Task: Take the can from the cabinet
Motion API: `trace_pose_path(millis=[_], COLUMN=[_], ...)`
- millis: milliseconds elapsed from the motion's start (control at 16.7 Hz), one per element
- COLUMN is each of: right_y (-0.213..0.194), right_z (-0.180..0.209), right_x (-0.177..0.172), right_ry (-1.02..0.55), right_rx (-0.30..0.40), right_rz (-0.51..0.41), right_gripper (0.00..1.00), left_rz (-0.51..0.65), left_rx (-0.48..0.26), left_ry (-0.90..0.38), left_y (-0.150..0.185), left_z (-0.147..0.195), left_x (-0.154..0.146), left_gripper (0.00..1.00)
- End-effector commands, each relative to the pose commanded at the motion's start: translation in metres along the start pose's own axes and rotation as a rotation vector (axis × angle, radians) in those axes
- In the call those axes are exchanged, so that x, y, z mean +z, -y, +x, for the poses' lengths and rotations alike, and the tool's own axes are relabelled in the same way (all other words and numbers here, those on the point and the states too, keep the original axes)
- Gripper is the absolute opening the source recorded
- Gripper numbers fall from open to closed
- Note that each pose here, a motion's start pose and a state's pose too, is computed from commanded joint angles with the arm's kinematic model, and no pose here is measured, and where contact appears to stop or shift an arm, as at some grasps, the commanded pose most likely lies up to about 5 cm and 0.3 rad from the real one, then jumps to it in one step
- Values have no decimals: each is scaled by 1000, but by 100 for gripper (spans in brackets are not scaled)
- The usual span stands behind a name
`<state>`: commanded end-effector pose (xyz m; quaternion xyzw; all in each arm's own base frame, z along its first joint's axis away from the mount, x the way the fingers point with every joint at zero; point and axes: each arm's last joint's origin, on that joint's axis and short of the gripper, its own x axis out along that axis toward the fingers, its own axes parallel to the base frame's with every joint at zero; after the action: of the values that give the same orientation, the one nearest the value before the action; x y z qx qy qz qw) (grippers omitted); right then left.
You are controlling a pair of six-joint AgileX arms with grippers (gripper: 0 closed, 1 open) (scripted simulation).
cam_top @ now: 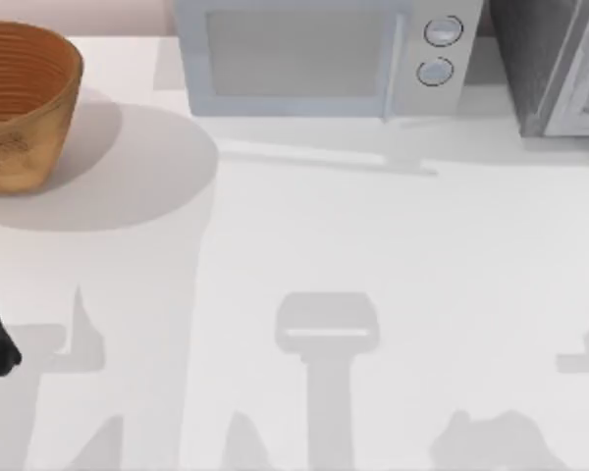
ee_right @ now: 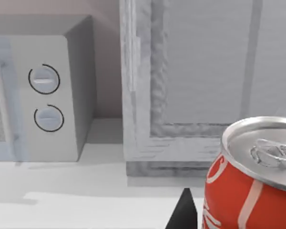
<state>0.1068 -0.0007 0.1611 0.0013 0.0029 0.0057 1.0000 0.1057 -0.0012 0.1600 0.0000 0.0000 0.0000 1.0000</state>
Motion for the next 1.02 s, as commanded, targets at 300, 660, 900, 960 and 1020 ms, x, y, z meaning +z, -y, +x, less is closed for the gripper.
trace_pose_path(millis=[300,660,900,960,1020], right_y=[0,4,9,10,12], right_z=[10,35,57,62,68], right_x=[17,39,46,46,45], right_ry=[11,17,10,4,-3], right_rx=[65,159,219,234,250], right_rz=[2,-3,-5,-4,-3], right_gripper=[0,0,0,0,0], left_rz=[0,0,0,0,0], left_rx=[0,0,0,0,0], left_ry=[0,0,0,0,0], left_y=[0,0,0,0,0], left_z=[0,0,0,0,0], left_x=[0,0,0,0,0], left_gripper=[100,100,100,100,100])
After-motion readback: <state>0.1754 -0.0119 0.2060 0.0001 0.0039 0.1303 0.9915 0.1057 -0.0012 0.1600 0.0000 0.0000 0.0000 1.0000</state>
